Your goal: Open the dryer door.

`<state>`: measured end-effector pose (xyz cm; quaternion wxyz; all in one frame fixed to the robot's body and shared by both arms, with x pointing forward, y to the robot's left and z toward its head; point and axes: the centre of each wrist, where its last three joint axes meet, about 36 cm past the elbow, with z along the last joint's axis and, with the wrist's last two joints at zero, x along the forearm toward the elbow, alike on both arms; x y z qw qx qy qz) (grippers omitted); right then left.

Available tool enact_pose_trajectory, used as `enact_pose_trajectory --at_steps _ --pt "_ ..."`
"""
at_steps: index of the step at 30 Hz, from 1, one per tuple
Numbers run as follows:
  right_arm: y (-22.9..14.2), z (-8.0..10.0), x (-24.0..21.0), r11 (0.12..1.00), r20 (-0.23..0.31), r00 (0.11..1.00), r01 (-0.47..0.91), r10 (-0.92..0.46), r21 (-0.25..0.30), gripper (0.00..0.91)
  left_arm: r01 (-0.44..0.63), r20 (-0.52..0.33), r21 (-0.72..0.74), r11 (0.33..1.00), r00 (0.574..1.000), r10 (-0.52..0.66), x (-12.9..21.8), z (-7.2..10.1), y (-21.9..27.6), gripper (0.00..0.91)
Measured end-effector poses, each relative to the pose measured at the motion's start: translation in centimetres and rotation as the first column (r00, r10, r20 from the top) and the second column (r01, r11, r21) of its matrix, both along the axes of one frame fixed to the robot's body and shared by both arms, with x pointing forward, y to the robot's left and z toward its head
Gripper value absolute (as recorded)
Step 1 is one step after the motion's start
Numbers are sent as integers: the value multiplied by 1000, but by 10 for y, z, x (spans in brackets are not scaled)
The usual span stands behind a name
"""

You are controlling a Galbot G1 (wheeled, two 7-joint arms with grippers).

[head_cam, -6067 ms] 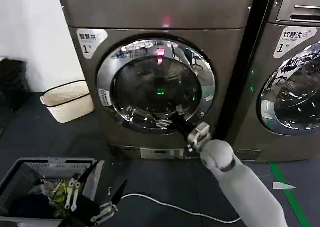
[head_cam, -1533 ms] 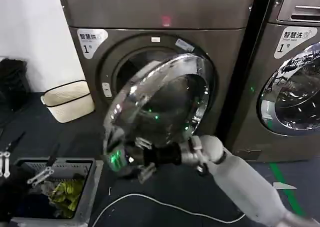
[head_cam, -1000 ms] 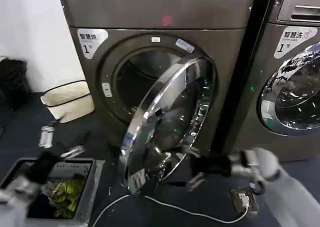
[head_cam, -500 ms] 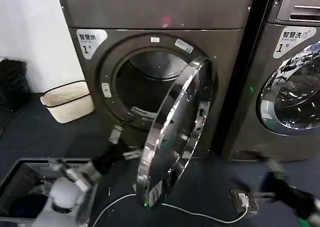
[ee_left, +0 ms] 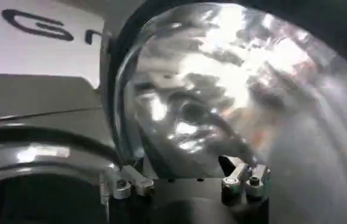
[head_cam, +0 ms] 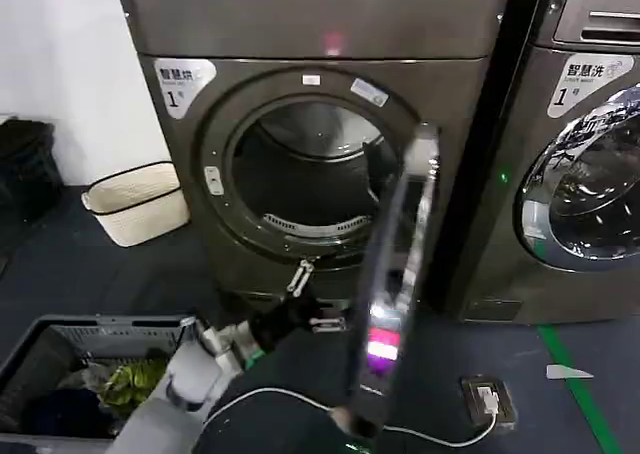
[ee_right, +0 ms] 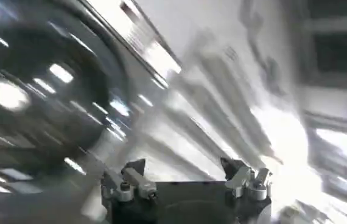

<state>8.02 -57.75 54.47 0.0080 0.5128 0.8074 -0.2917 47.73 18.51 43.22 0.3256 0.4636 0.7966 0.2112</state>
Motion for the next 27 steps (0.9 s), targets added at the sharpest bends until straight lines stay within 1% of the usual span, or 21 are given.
enact_pose_trajectory --at_steps 2,6,10,15,18,23,27 --pt "-4 2 -20 996 3 996 90 -90 -4 907 31 3 -3 1000 1000 -31 4 1 -15 907" --pt "-5 2 -53 980 13 979 201 -201 -6 907 104 13 -4 995 994 -104 13 6 -51 907" --pt "-12 6 -90 951 22 951 308 -307 -20 907 174 16 -6 985 985 -174 21 8 -88 907" --pt "-21 11 -132 893 55 893 448 -447 -27 907 254 19 4 967 967 -254 31 12 -136 907" --pt "-23 13 -150 867 76 867 497 -493 -31 907 295 19 8 955 955 -295 34 14 -163 907" --pt "-21 17 -169 849 113 847 527 -520 -44 907 356 26 27 934 934 -357 40 23 -211 907" --pt "-18 18 -175 838 120 835 544 -537 -43 907 394 27 41 918 918 -396 45 29 -248 907"
